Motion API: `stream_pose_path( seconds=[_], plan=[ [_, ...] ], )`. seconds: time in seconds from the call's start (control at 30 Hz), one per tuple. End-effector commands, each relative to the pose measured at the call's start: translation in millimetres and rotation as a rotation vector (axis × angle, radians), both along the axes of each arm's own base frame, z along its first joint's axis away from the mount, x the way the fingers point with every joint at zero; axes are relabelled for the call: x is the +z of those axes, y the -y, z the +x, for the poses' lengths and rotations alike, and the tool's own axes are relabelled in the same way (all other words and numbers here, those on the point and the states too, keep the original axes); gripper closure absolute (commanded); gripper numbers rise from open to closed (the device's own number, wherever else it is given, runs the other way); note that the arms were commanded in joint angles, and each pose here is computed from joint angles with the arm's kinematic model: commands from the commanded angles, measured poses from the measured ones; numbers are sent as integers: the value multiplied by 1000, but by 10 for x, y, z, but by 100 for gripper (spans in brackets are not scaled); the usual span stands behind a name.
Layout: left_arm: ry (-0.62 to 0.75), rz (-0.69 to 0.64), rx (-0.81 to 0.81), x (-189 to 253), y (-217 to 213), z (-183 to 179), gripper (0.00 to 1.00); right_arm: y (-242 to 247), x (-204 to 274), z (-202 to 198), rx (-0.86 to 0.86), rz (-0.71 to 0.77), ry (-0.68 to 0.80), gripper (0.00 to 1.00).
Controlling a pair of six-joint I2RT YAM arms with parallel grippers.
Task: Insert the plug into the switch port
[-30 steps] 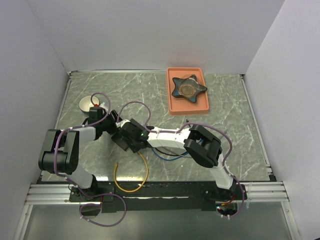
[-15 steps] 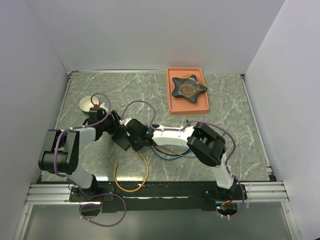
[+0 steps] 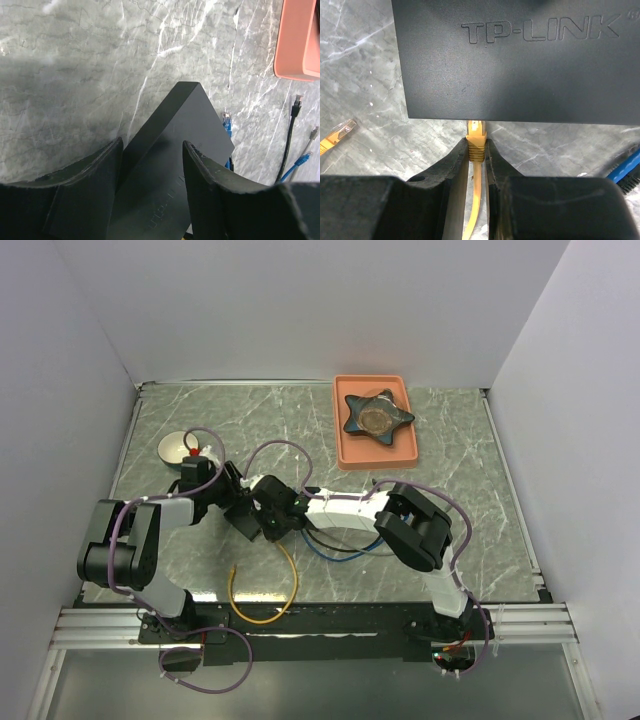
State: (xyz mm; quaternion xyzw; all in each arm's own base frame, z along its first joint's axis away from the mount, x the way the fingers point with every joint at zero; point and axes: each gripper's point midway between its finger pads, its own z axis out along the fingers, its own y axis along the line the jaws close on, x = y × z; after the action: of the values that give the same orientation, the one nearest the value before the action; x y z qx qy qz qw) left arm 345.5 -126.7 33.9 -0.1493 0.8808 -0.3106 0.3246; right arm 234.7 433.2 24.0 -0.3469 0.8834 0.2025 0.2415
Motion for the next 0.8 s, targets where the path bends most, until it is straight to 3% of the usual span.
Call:
stream_pose_path(
  seconds=[0.0,0.47,0.77],
  plan=[
    [-280,-87,-126,-340,353,-758,44,-527,890,694,-93,334,255,100],
    [-293,-87,-116,-340,387,-840,45,-650,1056,876,-117,363,305,100],
    [-255,1,-59,-226,225,-534,36,-468,893,683,-98,321,245,100]
  ],
)
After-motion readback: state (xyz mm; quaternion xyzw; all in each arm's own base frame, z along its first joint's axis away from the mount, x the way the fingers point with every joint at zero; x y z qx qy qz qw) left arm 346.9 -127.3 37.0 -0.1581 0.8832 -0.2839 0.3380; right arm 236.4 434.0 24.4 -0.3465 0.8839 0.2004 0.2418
